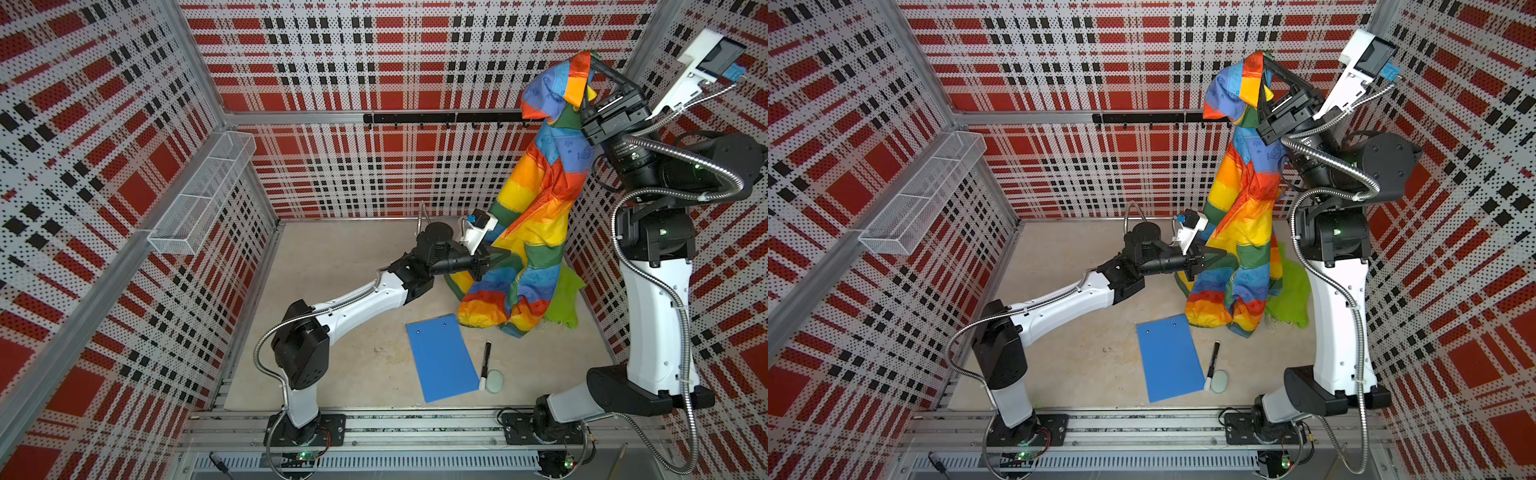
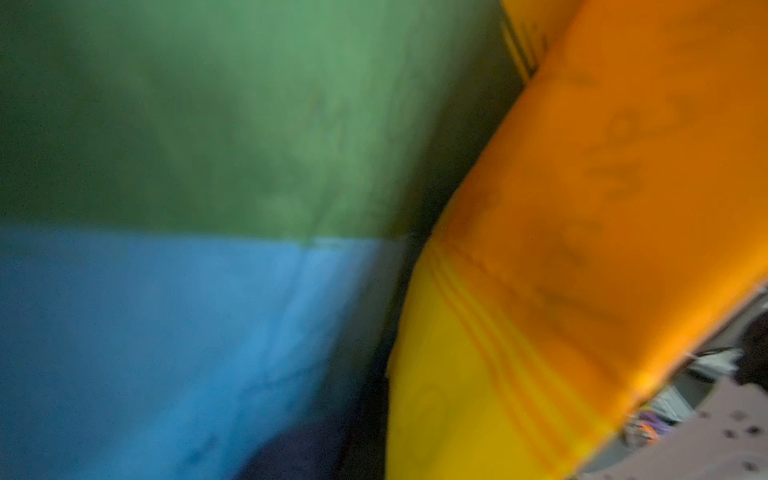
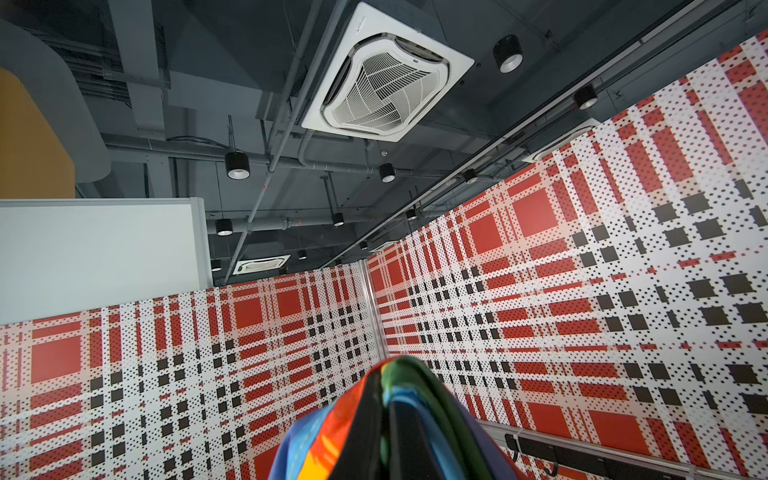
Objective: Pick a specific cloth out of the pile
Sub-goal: 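Grasp the hanging jacket's lower part with the left gripper, then carry the jacket with both grippers away from the pile and lower it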
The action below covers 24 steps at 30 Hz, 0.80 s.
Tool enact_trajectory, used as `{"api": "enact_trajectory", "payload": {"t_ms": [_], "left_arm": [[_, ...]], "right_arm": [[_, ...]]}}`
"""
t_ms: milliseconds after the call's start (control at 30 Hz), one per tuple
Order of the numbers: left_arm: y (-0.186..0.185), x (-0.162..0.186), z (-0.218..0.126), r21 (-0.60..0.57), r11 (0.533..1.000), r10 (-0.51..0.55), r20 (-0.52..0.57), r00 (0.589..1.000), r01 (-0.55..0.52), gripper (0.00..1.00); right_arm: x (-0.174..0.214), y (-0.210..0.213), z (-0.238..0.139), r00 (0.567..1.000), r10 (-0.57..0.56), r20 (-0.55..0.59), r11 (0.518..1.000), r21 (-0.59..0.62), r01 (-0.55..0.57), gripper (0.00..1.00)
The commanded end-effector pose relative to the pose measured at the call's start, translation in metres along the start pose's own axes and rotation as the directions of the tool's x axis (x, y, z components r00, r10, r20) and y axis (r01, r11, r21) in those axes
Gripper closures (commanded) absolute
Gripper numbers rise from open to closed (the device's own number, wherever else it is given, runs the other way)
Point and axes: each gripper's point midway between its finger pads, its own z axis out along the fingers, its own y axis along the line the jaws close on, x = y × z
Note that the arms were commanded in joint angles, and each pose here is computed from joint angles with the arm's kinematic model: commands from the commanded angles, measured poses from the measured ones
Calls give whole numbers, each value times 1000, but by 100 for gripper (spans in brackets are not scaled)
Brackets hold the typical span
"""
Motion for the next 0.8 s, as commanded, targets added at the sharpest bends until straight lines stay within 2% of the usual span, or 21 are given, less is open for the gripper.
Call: {"api": "enact_trajectory", "payload": {"t_ms": [0,133,167,333,533,767], "left_arm": [[5,-46,-9,-37,999,2,109,994,2,100],[19,-69,-27,-88,996,20,149,989,-7,100],[26,-75,-35,-105,994,0,163,987,17,100],[58,-108,-88,-210,977,14,232,973,36,100],[79,-140,-154,-348,937,80,289,954,26,100],[95,-156,-222,-468,882,130,332,934,44,100]], "right_arm": [[-19,35,-5,997,-44,62,995,-86,49,100],[-6,47,9,999,-3,47,991,-134,9,100],[0,51,14,999,6,37,989,-147,-1,100],[34,73,33,999,42,2,978,-202,-41,100],[77,89,56,993,111,-27,961,-251,-114,100],[132,109,84,977,189,-96,929,-304,-210,100]]}}
